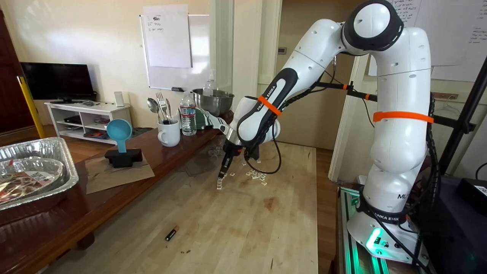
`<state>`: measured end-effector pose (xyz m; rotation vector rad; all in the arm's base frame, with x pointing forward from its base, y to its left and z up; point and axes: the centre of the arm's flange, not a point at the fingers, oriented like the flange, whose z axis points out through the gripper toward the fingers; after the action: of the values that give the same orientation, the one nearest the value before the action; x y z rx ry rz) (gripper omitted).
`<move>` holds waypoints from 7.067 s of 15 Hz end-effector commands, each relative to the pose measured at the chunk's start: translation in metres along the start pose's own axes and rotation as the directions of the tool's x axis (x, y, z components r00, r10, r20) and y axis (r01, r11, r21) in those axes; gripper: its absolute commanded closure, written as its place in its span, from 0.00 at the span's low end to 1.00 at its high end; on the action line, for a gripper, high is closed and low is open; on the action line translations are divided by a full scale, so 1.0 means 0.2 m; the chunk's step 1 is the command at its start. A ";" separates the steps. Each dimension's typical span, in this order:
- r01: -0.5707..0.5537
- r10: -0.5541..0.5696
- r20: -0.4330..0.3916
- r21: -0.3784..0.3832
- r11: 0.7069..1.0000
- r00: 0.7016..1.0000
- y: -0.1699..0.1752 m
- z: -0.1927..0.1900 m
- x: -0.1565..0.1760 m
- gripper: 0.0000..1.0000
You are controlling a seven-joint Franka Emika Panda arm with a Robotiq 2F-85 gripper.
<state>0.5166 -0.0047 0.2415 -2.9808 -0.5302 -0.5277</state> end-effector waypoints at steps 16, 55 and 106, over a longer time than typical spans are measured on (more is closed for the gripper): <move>-0.040 0.040 -0.035 0.007 0.999 0.999 0.10 0.15 0.01 1.00; -0.053 0.050 -0.038 -0.064 0.997 0.998 0.28 -0.10 -0.19 1.00; 0.451 -0.460 0.137 0.096 0.887 0.877 0.11 0.06 -0.23 1.00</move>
<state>0.5022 -0.0407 0.2152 -2.8656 -1.2650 -0.3391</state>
